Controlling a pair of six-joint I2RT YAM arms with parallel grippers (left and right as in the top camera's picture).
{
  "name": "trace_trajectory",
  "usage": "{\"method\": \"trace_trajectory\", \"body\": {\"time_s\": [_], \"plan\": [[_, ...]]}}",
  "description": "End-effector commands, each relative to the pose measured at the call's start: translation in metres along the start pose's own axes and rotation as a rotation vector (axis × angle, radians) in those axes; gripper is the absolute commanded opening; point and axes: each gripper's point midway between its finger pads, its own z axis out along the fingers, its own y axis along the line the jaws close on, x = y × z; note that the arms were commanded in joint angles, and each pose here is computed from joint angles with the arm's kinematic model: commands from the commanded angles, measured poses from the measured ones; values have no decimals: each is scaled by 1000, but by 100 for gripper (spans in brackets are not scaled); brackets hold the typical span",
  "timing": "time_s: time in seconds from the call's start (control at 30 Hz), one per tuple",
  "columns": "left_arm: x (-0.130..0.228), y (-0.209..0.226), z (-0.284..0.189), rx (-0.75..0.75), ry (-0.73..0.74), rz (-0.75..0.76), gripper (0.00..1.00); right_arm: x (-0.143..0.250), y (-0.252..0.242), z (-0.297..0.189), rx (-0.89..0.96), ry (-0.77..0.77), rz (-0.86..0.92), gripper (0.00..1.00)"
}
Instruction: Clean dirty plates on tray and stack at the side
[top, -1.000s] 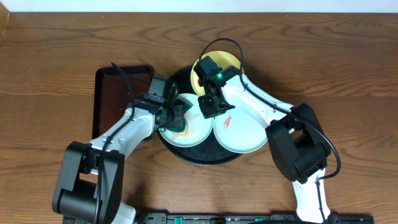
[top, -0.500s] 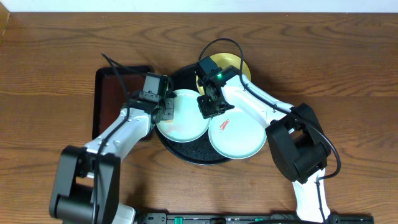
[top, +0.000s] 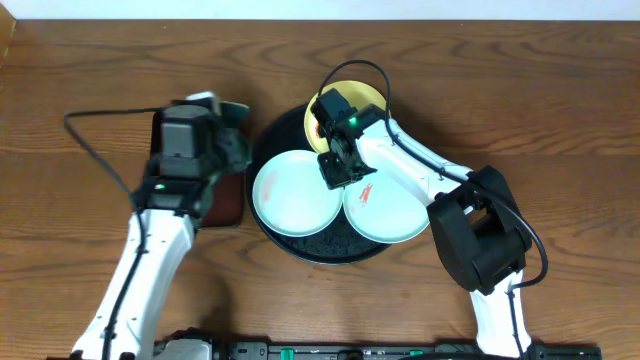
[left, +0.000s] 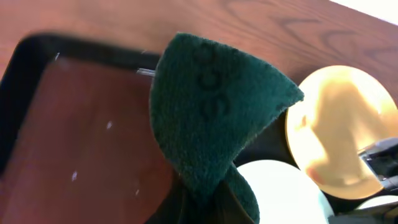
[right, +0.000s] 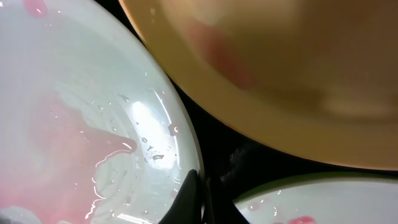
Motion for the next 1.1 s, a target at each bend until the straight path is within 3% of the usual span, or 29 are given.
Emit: {"method": "trace_trajectory", "body": {"time_s": [0.0, 0.13, 0.33, 0.57, 1.07], "plan": [[-3, 4, -6, 92, 44, -107, 7, -25, 0, -32, 17, -105, -37, 1], [7, 13, -4, 95, 97, -147, 7, -29, 4, -33, 11, -125, -44, 1], [29, -31, -4, 284, 209, -127, 8, -27, 5, -32, 12, -119, -44, 1], [68, -54, 17, 282, 335, -67, 7, -20, 0, -23, 27, -92, -42, 15], [77, -54, 30, 272, 367, -72, 7, -5, -1, 4, 3, -78, -6, 14]]}}
